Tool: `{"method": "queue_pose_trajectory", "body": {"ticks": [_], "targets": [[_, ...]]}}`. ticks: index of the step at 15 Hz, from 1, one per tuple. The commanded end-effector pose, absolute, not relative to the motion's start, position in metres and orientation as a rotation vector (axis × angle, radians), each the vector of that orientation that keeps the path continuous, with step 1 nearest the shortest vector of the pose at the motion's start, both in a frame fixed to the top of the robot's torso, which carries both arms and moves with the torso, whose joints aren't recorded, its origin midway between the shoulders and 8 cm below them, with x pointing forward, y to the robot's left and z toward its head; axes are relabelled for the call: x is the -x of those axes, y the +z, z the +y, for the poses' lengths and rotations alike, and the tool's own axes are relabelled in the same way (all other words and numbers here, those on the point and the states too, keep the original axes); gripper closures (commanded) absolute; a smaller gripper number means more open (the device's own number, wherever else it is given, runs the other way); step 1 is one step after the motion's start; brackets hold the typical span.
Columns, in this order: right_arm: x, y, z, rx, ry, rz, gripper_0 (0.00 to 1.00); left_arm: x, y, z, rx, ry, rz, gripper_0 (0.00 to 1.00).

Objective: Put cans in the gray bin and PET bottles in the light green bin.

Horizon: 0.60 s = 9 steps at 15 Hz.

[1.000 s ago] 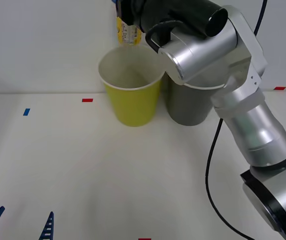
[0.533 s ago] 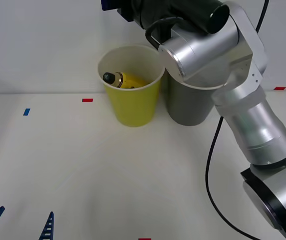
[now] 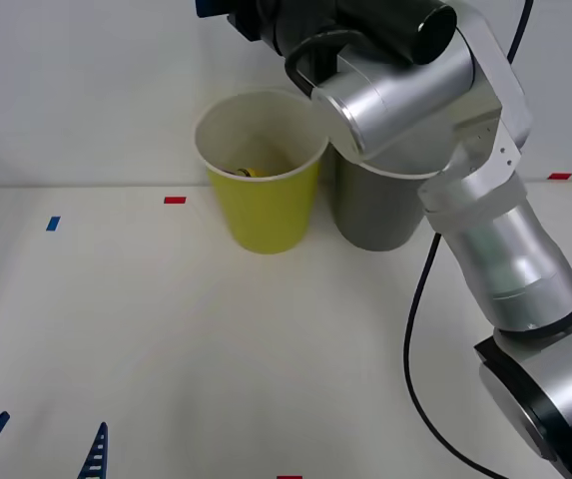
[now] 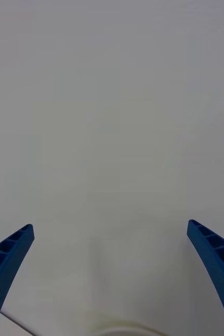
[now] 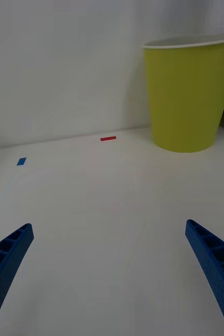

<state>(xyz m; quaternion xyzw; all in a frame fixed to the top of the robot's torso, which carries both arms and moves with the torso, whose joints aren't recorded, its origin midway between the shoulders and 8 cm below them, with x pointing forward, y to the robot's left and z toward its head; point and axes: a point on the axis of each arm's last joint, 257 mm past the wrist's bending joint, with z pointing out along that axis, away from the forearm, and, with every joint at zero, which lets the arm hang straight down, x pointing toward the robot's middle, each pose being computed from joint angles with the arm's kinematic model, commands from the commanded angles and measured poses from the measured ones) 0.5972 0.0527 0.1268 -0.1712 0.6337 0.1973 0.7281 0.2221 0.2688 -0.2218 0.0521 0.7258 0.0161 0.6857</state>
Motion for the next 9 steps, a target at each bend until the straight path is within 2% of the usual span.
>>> {"method": "queue_pose_trajectory", "body": {"ticks": [1, 4, 9], "targets": [[-0.576, 0.127, 0.039, 0.345, 0.368, 1.510, 0.00, -0.222, -0.222, 0.269, -0.117, 0.036, 1.626, 0.00], [-0.545, 0.142, 0.007, 0.284, 0.276, 1.521, 0.00, -0.222, -0.222, 0.269, -0.117, 0.036, 1.626, 0.00], [-0.506, 0.144, -0.049, 0.197, 0.262, 1.434, 0.00, -0.222, -0.222, 0.269, -0.117, 0.036, 1.626, 0.00]]}}
